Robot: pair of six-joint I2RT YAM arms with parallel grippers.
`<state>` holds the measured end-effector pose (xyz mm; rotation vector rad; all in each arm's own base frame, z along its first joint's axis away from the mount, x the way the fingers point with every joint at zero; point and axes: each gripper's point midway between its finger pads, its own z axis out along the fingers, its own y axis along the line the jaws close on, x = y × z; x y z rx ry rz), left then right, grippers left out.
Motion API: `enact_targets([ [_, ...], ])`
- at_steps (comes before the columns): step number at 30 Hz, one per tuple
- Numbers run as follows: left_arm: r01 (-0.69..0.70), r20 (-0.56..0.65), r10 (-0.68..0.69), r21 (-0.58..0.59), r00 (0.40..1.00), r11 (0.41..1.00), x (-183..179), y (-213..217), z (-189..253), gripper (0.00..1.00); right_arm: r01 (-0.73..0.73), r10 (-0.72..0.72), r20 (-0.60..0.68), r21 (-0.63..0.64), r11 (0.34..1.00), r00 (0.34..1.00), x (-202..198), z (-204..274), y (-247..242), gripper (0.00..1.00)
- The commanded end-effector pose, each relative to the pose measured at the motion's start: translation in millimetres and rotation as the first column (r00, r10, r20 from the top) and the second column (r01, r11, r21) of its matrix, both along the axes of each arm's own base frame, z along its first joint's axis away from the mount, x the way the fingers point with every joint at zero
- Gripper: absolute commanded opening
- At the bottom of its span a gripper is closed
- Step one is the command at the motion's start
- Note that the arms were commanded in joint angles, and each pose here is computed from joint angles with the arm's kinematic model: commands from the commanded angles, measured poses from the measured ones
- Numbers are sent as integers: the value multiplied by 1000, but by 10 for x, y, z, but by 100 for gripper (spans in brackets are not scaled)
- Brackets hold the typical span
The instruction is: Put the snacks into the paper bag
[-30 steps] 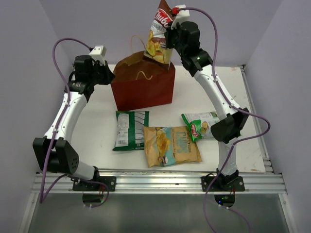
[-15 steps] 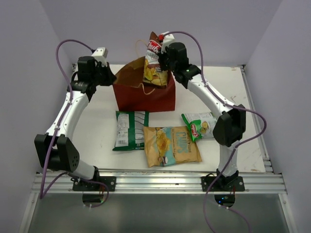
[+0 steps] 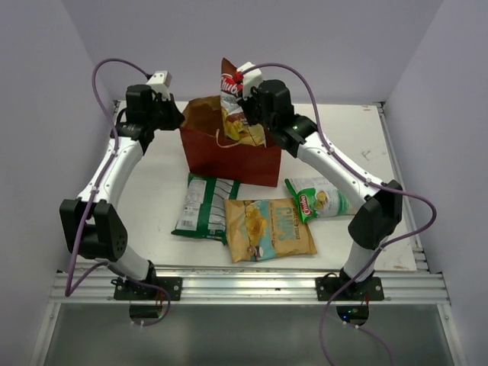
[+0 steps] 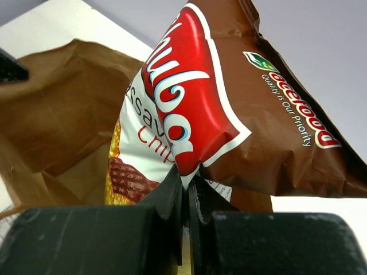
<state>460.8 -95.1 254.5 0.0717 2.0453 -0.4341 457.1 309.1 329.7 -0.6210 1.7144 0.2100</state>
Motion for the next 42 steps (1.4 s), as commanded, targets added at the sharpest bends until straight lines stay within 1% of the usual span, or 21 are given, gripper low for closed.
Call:
enact_targets([
  [1,1,19,-1,-26,1000,1000,114,-46,77,0,-30,31,72,-9,1000,997,-161,313,-35,0],
  [6,8,26,-8,-23,1000,1000,173,-57,91,0,-95,104,49,-158,983,993,-374,30,-42,0],
  [7,12,25,-11,-23,1000,1000,182,-63,84,0,-101,112,57,-170,980,992,-431,59,-71,0],
  [8,14,26,-14,-24,1000,1000,186,-68,88,0,-103,114,42,-204,974,993,-453,-41,-113,0],
  [11,21,27,-20,-26,999,999,191,-78,85,0,-120,131,25,-258,959,991,-524,-127,-180,0],
  [17,38,29,-37,-29,999,999,199,-106,79,0,-164,174,6,-297,941,985,-607,-200,-171,0],
  [23,48,39,-47,-31,998,998,211,-121,118,0,-257,254,-46,-274,927,966,-706,-321,-3,0],
  [24,48,39,-47,-31,998,998,211,-121,122,0,-267,262,-53,-270,925,964,-721,-344,24,5],
  [25,52,42,-51,-33,998,998,215,-129,137,0,-268,263,-54,-270,925,963,-733,-351,30,19],
  [26,54,43,-53,-32,998,998,218,-131,137,0,-255,249,-56,-262,931,967,-722,-371,23,50],
  [27,56,44,-54,-33,998,998,219,-134,144,0,-239,235,-48,-259,936,971,-713,-347,8,98],
  [31,57,46,-55,-33,997,998,215,-136,152,0,-153,162,15,-251,956,987,-641,-95,-106,99],
  [33,61,47,-59,-36,997,997,214,-144,156,0,-81,101,69,-247,966,992,-583,147,-205,99],
  [34,62,48,-60,-37,997,997,210,-146,164,0,-47,73,105,-231,972,992,-560,345,-254,99],
  [36,64,50,-62,-38,997,997,207,-148,171,0,-6,35,124,-224,975,992,-569,512,-340,99],
  [37,64,50,-62,-38,997,997,207,-148,171,0,-6,37,158,-192,981,987,-625,771,-366,99],
  [38,64,51,-62,-38,997,997,204,-148,178,0,-10,37,142,-185,983,989,-680,807,-391,99],
  [40,63,51,-61,-39,997,997,200,-148,179,0,-77,96,126,-147,986,987,-904,1007,-345,99],
  [41,60,49,-58,-38,997,997,196,-143,175,0,-119,134,102,-139,983,986,-1008,1021,-292,99],
  [42,55,49,-53,-35,997,998,197,-133,174,0,-215,225,71,-126,968,972,-1205,1026,-128,99],
])
